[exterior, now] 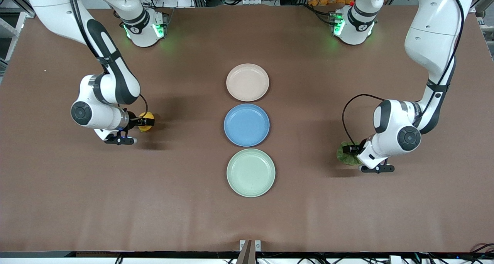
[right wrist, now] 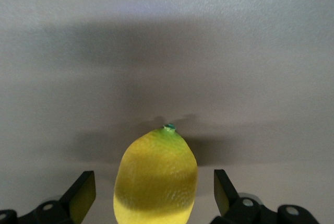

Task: Place lemon and lettuce in plates
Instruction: 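Grasp the lemon with the right gripper while the left gripper grasps the lettuce, then carry the lemon to the beige plate while the left gripper carries the lettuce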

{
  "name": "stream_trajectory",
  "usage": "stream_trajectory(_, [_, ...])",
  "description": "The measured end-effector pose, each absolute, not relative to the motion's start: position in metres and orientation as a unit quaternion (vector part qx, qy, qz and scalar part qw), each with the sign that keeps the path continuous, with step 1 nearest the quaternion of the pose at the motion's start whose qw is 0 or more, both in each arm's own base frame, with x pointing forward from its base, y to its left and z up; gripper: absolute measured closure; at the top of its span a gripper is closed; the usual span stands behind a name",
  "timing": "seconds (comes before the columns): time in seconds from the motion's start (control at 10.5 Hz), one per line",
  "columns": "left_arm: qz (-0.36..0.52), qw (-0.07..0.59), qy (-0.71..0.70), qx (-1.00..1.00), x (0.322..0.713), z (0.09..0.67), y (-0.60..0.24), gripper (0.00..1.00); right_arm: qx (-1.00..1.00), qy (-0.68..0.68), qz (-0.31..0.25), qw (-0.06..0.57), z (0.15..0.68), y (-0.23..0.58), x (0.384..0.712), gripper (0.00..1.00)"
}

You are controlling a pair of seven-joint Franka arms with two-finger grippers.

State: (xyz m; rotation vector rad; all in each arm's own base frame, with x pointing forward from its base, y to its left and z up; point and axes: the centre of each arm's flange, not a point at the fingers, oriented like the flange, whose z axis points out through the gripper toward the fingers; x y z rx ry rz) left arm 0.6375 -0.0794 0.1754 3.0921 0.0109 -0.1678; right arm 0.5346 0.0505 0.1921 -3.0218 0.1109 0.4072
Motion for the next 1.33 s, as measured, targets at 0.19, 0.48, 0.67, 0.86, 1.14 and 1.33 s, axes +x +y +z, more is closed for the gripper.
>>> stream_trajectory(0.19, [-0.053,0.023,0.004,0.998,0.638,0.173,-0.079,0.11,-0.987,0.048,0.140,0.055,0.185,0.052,0.533,0.16])
stream_trajectory(0.48, [-0.049,0.021,0.008,0.999,0.642,0.177,-0.074,0.54,-0.988,0.043,0.138,0.055,0.186,0.059,0.533,0.33])
stream_trajectory(0.67, [-0.046,0.022,0.007,0.999,0.643,0.180,-0.074,0.79,-0.988,0.030,0.143,0.056,0.188,0.073,0.534,0.33])
stream_trajectory(0.86, [-0.045,0.024,0.004,0.999,0.643,0.180,-0.080,0.97,-0.983,0.019,0.170,0.060,0.209,0.102,0.540,0.33])
stream_trajectory(1.14, [-0.031,0.026,-0.004,0.999,0.653,0.194,-0.090,0.97,-0.983,0.017,0.172,0.059,0.258,0.179,0.543,0.33])
stream_trajectory(1.33, [-0.025,0.025,-0.022,0.999,0.660,0.219,-0.115,0.97,-0.984,0.025,0.170,0.055,0.272,0.232,0.529,0.33])
